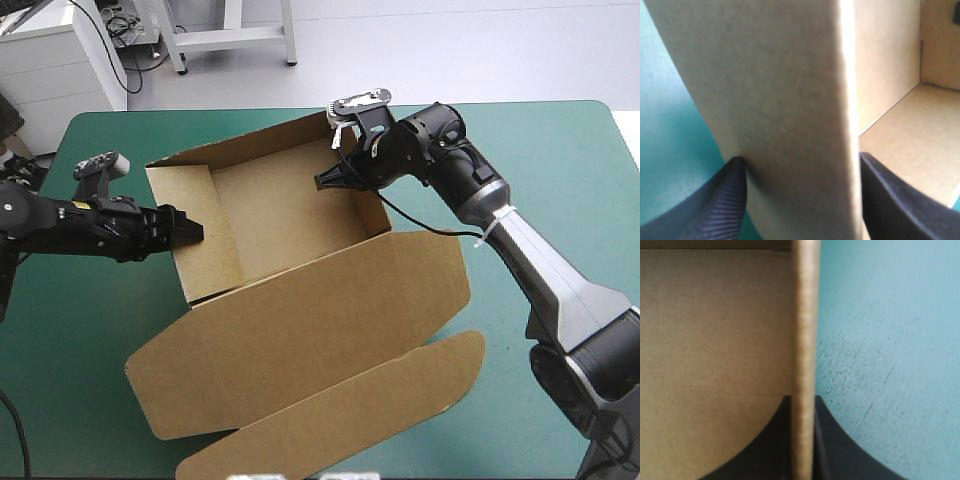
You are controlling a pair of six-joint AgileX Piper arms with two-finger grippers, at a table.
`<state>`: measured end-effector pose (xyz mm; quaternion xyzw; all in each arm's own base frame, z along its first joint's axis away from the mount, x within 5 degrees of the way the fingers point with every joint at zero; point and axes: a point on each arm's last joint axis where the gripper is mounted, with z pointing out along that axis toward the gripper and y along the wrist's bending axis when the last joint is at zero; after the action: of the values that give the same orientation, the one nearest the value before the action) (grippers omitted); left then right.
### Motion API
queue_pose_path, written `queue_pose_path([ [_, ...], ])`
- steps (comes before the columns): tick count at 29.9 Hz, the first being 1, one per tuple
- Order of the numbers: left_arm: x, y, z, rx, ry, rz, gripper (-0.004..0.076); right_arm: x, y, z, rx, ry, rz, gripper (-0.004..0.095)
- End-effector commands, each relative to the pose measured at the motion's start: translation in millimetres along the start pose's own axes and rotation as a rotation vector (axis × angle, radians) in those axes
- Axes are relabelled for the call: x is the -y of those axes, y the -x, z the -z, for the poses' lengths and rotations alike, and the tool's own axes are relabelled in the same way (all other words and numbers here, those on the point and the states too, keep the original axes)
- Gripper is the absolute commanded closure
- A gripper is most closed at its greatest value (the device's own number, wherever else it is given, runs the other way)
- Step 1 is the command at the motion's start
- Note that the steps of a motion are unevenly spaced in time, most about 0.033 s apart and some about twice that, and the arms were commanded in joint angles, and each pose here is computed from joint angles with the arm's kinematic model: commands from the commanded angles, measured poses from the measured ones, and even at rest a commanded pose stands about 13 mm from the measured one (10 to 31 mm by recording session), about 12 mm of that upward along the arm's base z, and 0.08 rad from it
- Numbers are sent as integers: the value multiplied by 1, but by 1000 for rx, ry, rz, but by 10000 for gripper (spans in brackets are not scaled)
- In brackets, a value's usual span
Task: Fold the box
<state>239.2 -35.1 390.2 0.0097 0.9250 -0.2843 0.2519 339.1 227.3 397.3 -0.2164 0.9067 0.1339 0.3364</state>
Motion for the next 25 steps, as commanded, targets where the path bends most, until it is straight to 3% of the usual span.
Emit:
queue_pose_path([
  [1, 25, 0, 5, 56, -42, 13, 318, -20, 12, 34, 138, 128, -54, 908],
  [5, 27, 0, -1, 74, 53, 67, 367, -20, 10, 34, 107, 130, -55, 908],
  [7, 27, 0, -3, 92, 89, 93, 460, -20, 8, 34, 91, 129, -54, 908],
  [10, 28, 2, -4, 120, 118, 72, 687, -20, 6, 34, 72, 128, -54, 908],
  [11, 27, 3, -4, 133, 126, 74, 728, -21, 6, 34, 66, 134, -58, 908],
  [18, 26, 12, -8, 196, 105, 103, 731, -19, 2, 33, 16, 134, -65, 909],
  [25, 38, 34, -13, 217, 155, -27, 731, 11, -3, 33, -53, 0, -115, 909],
])
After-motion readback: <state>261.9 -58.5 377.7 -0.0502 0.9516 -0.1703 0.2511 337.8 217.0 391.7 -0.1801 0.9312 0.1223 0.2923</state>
